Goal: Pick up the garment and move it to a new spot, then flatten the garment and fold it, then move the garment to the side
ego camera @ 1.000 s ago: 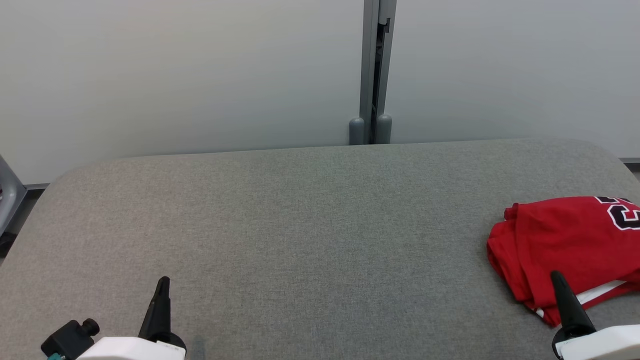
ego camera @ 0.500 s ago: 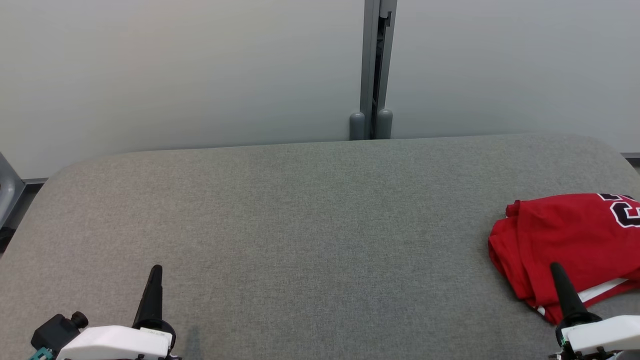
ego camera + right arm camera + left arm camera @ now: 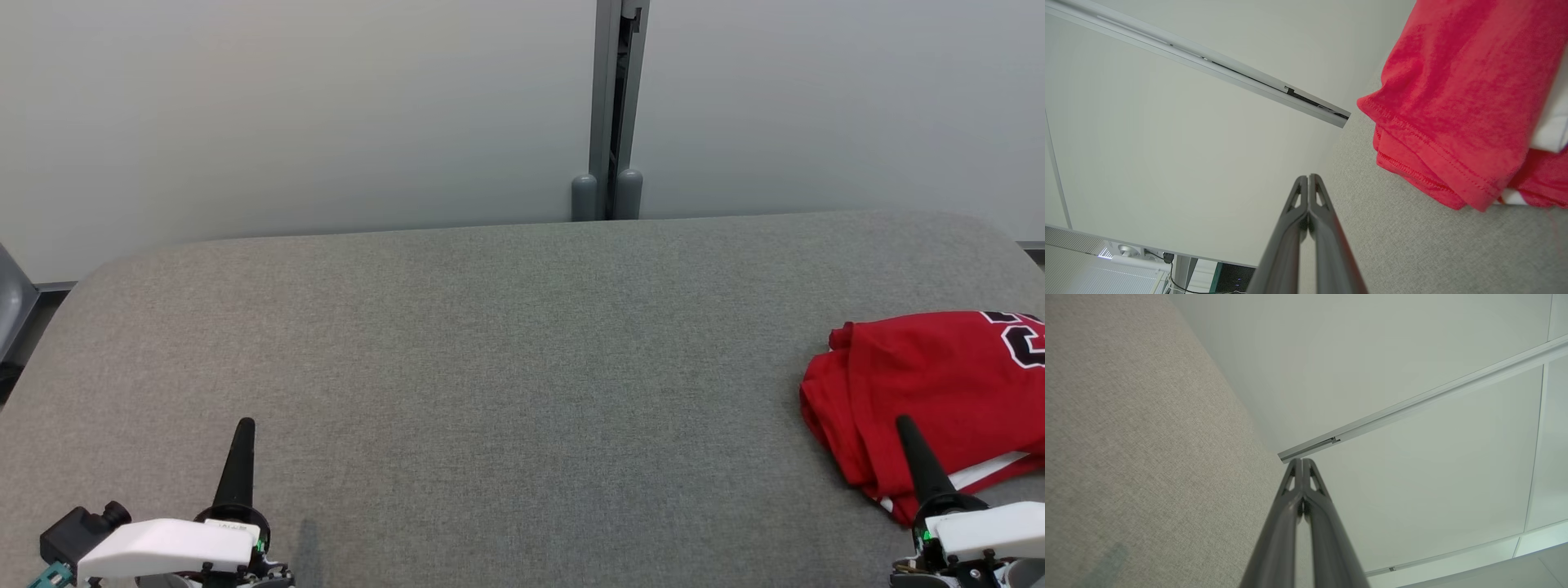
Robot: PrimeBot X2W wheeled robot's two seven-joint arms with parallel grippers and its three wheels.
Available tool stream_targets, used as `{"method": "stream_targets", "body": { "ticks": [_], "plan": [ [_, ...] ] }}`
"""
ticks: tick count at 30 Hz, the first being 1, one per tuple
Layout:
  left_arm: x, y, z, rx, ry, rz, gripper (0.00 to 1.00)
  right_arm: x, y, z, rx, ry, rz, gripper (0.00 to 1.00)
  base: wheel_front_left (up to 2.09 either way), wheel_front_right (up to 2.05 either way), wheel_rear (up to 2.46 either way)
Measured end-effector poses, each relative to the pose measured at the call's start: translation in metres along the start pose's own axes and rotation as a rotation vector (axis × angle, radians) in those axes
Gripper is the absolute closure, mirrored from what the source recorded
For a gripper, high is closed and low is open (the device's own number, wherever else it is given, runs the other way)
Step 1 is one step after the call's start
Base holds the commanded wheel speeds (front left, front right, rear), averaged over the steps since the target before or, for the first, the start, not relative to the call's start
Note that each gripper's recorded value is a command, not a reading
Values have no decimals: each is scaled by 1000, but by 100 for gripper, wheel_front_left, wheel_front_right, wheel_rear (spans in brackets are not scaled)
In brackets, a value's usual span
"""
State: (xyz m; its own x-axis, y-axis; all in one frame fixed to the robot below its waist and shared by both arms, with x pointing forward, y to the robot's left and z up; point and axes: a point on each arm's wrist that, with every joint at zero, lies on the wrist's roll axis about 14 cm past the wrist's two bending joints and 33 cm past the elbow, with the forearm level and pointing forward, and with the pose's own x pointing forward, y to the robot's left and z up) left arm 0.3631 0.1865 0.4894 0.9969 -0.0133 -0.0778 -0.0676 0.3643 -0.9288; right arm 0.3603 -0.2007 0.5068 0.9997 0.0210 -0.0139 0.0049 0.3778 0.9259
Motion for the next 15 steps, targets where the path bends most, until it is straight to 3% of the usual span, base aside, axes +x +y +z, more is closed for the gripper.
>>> {"method": "stream_targets", "body": {
  "ticks": [15],
  "plan": [
    [8,-4,6,-127,-8,-18,100,8,-1,0,130,-10,-4,100,0,0,0]
  ]
}}
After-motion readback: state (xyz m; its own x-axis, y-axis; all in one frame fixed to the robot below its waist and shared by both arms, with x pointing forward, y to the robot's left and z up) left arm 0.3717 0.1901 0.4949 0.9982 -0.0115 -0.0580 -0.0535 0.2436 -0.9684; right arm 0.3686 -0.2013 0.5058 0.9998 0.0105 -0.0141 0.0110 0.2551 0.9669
